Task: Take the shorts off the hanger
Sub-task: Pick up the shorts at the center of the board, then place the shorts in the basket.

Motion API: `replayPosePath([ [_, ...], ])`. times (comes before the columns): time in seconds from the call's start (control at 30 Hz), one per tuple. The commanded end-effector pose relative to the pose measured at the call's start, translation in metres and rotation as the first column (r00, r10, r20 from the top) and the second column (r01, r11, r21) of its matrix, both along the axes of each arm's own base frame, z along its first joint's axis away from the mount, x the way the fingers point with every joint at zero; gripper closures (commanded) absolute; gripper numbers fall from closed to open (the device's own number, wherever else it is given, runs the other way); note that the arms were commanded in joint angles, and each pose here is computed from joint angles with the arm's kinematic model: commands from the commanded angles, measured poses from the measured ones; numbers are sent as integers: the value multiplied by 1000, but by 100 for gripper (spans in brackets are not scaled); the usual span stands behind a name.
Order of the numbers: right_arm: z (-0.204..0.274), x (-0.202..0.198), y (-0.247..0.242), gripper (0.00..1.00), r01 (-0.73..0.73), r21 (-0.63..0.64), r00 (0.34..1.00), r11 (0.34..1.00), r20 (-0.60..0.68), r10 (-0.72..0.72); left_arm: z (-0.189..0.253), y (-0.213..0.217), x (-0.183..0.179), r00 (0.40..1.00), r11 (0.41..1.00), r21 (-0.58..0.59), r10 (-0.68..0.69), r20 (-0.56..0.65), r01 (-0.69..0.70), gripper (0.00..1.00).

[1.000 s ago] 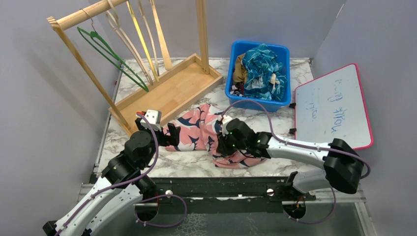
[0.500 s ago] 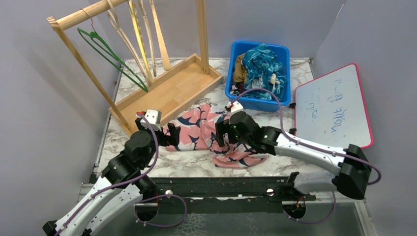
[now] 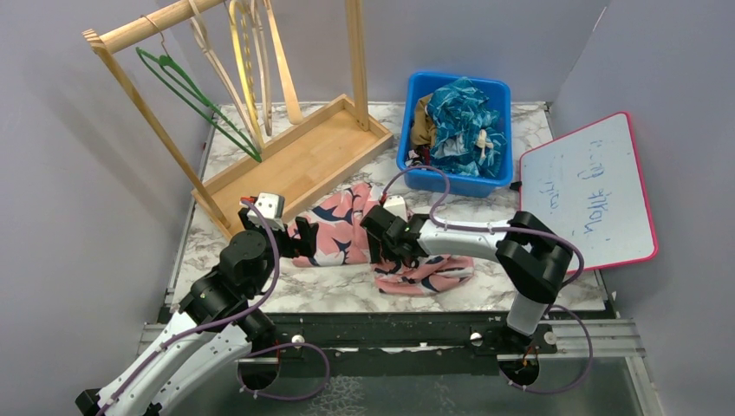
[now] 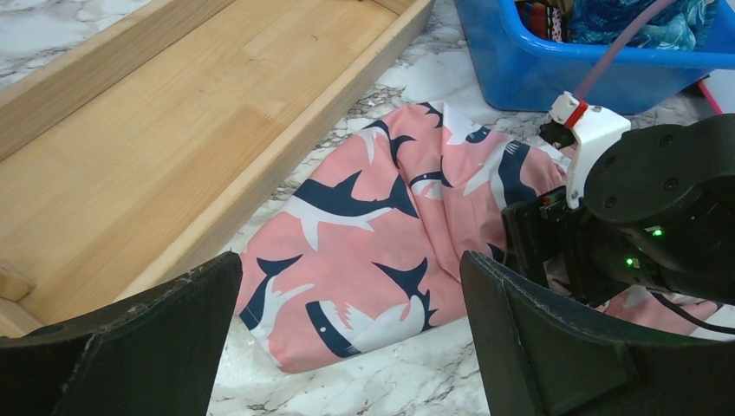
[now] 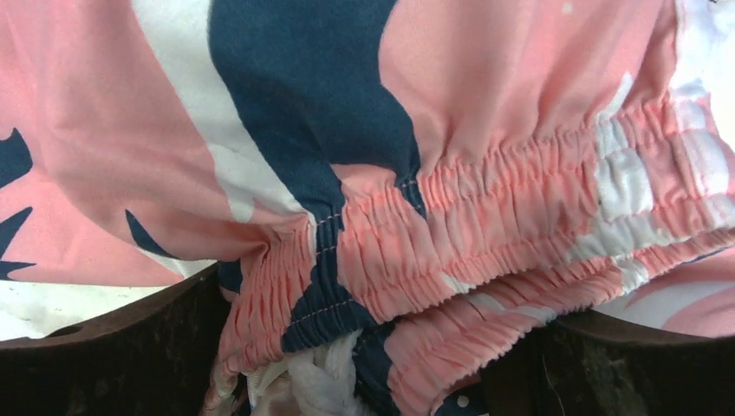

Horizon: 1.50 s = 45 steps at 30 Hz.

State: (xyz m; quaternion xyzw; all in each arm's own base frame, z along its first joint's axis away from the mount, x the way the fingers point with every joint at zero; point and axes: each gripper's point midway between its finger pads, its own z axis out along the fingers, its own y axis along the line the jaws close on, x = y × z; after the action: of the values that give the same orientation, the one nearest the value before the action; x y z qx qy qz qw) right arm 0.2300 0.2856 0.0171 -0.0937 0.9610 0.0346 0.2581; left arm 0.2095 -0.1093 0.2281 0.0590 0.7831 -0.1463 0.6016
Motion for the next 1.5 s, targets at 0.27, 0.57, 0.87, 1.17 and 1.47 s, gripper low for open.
replayPosePath([
  [0.27, 8, 18, -29, 90, -19, -106, 986, 994, 162, 36, 3, 3, 2, 1000, 1000, -6, 26, 6, -26, 1],
  [0.57, 249, 74, -59, 96, 37, 81, 694, 996, 716, -84, 3, 3, 2, 1000, 1000, -7, 23, 7, -23, 1],
  [0.87, 389, 100, -133, 92, 238, 145, 427, 960, 872, -237, 5, 3, 1, 1000, 1000, -10, 22, 13, -22, 1],
  [1.17, 393, 204, -172, 91, 313, 74, 491, 947, 841, -228, 4, 2, 1, 1000, 1000, -11, 17, 10, -17, 1],
  [1.47, 115, 269, -131, 91, 126, -114, 946, 985, 314, -85, 5, 5, 1, 999, 1000, -14, 27, 17, -27, 1],
])
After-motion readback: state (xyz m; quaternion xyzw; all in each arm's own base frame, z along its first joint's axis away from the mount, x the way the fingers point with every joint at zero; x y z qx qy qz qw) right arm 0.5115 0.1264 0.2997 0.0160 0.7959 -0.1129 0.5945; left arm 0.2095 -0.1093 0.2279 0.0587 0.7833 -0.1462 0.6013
